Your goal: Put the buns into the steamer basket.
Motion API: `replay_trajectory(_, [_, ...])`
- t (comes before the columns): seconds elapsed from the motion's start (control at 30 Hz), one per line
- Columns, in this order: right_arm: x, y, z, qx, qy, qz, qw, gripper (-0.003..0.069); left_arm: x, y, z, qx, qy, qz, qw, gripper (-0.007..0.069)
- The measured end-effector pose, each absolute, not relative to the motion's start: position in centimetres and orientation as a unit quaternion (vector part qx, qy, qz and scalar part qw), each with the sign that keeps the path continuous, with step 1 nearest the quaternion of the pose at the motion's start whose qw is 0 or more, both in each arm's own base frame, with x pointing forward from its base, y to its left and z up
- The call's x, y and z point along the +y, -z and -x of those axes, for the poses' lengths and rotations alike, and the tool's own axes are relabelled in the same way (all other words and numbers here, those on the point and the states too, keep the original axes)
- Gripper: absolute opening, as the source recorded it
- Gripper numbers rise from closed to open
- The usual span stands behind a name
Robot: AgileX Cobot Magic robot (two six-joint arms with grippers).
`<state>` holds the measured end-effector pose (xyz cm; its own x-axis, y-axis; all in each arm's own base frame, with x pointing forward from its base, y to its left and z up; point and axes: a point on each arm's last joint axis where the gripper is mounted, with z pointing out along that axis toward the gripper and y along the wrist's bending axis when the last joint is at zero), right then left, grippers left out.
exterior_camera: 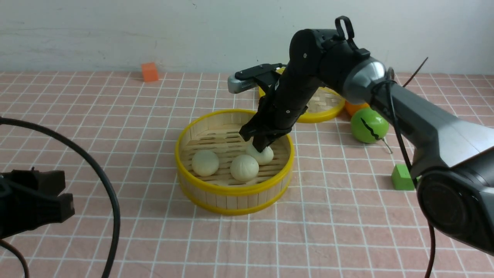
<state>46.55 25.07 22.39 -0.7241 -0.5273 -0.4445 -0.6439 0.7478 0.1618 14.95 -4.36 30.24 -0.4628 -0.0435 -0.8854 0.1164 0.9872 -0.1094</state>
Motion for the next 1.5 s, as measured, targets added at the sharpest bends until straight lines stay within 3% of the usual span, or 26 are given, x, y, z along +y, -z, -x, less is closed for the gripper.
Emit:
replay_trajectory(0.37, [25.1, -23.9, -46.6, 0.864, -0.125, 0.433, 0.223, 0.0010, -4.6, -29.7, -15.5, 0.860, 0.075, -0.023, 0.505, 0.0238])
replay_trajectory(0.6, [25.3, -21.6, -46.8, 0.843, -0.119, 0.485, 0.201, 0.0046, -4.9, -29.3, -16.1, 0.865, 0.073, -0.027, 0.496, 0.0238])
replay_trajectory(0.7, [25.3, -21.1, -46.6, 0.844, -0.125, 0.485, 0.193, 0.0107, -4.9, -29.2, -16.1, 0.865, 0.073, -0.027, 0.496, 0.0238])
replay_trajectory(0.87, [25.3, -21.2, -46.5, 0.846, -0.129, 0.480, 0.192, 0.0352, -4.9, -29.2, -16.1, 0.866, 0.074, -0.025, 0.494, 0.0238])
replay_trajectory(0.9, [25.3, -21.3, -46.5, 0.846, -0.129, 0.480, 0.193, 0.0361, -4.9, -29.2, -16.1, 0.866, 0.074, -0.024, 0.493, 0.0238])
replay_trajectory(0.93, [25.2, -21.9, -46.3, 0.851, -0.131, 0.470, 0.195, 0.0437, -5.0, -29.2, -16.1, 0.867, 0.078, -0.021, 0.491, 0.0238])
replay_trajectory(1.0, [25.1, -22.6, -46.2, 0.855, -0.133, 0.461, 0.197, 0.0477, -5.0, -29.2, -16.0, 0.868, 0.081, -0.017, 0.489, 0.0238])
replay_trajectory(1.1, [24.7, -26.0, -45.3, 0.860, -0.137, 0.439, 0.220, 0.0531, -4.9, -29.7, -15.5, 0.864, 0.103, 0.001, 0.492, 0.0224])
replay_trajectory(1.27, [23.3, -32.4, -43.4, 0.872, -0.126, 0.389, 0.270, 0.0486, -4.0, -32.2, -12.9, 0.824, 0.143, 0.019, 0.548, 0.0115])
replay_trajectory(1.37, [21.5, -36.8, -41.3, 0.878, -0.094, 0.355, 0.306, 0.0359, -2.8, -34.0, -10.2, 0.782, 0.160, 0.015, 0.602, -0.0011])
replay_trajectory(1.43, [20.2, -39.4, -39.8, 0.880, -0.066, 0.338, 0.327, 0.0244, -2.2, -34.6, -8.9, 0.763, 0.164, 0.010, 0.626, -0.0014])
replay_trajectory(1.47, [20.1, -39.7, -39.6, 0.880, -0.063, 0.337, 0.329, 0.0244, -2.2, -34.6, -8.8, 0.761, 0.164, 0.010, 0.628, -0.0014])
replay_trajectory(1.5, [18.9, -41.5, -38.2, 0.879, -0.042, 0.328, 0.343, 0.0142, -1.8, -34.9, -8.0, 0.751, 0.164, 0.009, 0.639, -0.0014])
